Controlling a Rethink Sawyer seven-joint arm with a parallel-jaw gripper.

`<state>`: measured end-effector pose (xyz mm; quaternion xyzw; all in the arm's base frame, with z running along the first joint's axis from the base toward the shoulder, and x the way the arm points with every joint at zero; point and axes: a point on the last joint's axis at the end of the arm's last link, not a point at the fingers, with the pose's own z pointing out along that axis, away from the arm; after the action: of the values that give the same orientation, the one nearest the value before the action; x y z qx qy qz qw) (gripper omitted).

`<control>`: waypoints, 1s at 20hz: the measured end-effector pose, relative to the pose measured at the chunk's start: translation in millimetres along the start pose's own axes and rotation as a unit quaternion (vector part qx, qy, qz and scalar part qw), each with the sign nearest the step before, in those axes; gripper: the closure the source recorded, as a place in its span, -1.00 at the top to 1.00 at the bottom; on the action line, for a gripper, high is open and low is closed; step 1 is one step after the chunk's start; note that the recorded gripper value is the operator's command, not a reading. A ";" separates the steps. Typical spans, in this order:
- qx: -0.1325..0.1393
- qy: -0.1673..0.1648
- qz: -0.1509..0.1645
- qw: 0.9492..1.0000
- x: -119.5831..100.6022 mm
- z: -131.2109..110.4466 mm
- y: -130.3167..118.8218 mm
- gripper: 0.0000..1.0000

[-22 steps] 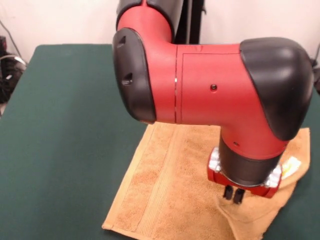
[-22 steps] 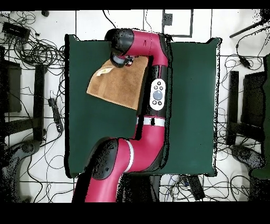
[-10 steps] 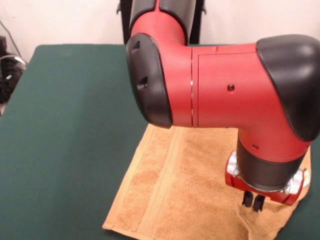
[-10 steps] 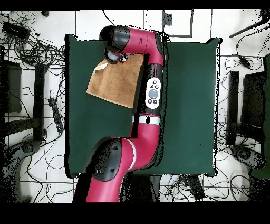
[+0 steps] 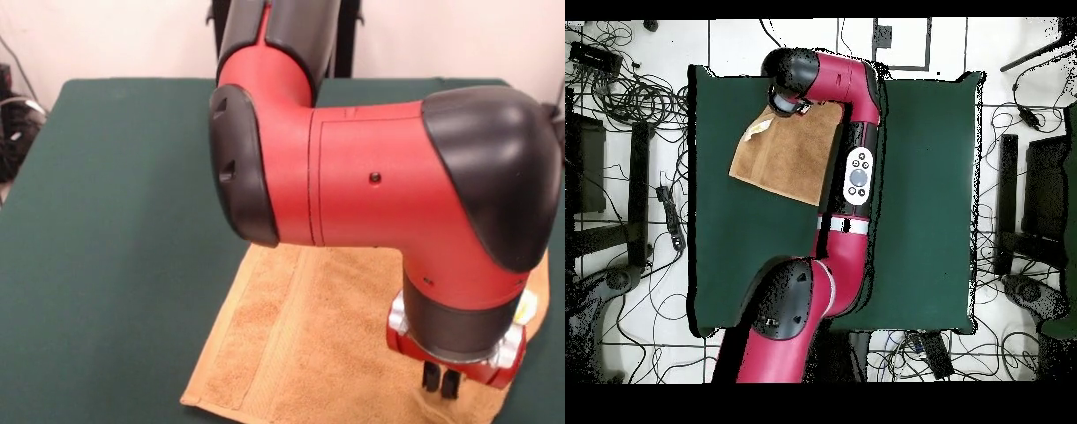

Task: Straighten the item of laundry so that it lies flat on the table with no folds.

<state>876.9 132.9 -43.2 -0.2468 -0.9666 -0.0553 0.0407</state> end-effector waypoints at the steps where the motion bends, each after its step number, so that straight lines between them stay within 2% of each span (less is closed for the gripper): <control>1: -0.004 -0.005 0.003 1.000 -3.1 1.8 0.5 -1.00; 13: -0.033 -0.013 0.030 0.999 -24.8 1.1 3.0 -1.00; 18: -0.024 -0.009 0.039 0.999 -31.5 -1.8 2.3 -1.00; 20: -0.018 0.003 0.045 0.999 -34.1 -5.9 1.5 -1.00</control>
<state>907.7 117.3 -40.9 -0.2907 -0.9533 -0.0713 0.0412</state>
